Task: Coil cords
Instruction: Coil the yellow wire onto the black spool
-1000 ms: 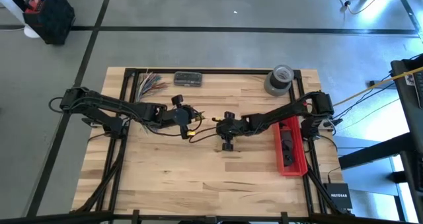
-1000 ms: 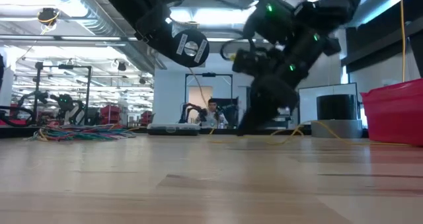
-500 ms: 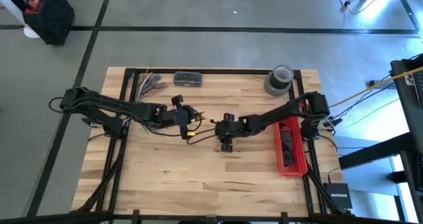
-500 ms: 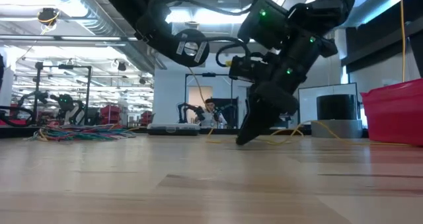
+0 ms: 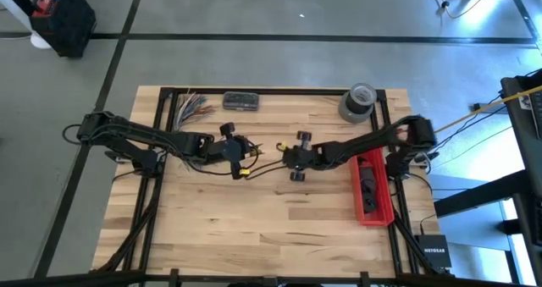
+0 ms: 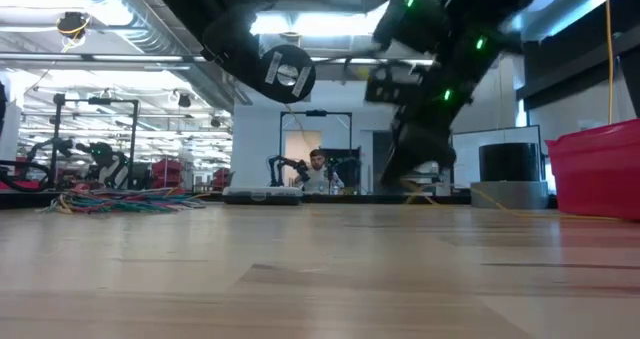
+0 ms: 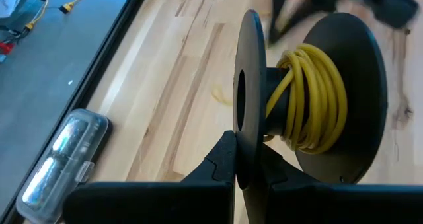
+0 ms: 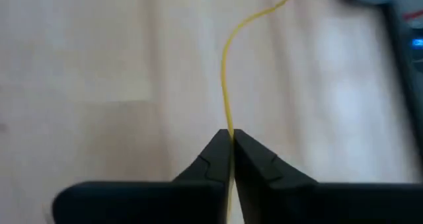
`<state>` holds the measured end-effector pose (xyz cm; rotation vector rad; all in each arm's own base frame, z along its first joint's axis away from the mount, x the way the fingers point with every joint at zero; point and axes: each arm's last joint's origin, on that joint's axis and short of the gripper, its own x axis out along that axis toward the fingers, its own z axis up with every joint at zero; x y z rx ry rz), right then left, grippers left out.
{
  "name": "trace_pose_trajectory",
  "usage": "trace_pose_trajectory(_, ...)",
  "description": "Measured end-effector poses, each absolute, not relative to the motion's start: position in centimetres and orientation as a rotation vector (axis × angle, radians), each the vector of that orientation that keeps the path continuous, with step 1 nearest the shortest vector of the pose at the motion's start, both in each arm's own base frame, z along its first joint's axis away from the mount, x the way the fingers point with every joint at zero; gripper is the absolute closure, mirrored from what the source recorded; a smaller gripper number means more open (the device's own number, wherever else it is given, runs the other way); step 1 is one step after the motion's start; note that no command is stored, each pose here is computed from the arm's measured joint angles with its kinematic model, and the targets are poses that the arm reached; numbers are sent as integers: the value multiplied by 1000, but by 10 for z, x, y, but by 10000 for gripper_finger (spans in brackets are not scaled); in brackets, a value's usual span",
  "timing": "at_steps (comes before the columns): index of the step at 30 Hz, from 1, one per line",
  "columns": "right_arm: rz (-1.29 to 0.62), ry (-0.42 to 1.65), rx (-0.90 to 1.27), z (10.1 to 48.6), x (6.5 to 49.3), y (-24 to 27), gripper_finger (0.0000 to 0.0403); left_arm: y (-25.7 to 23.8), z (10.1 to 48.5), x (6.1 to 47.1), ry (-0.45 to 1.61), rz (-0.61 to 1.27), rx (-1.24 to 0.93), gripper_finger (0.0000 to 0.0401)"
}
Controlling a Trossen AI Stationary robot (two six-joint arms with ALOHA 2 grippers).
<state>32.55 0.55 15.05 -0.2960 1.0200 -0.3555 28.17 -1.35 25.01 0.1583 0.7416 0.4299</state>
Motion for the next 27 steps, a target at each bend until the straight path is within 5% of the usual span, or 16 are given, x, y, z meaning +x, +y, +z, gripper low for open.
trace_pose_trajectory(14, -354, 651, -159, 254, 293, 5, 396, 1, 242, 286, 768, 503, 87, 401)
trace_pose_trajectory(27, -265, 472, -98, 258, 311, 9, 395, 24, 231, 306, 695, 530, 13, 401)
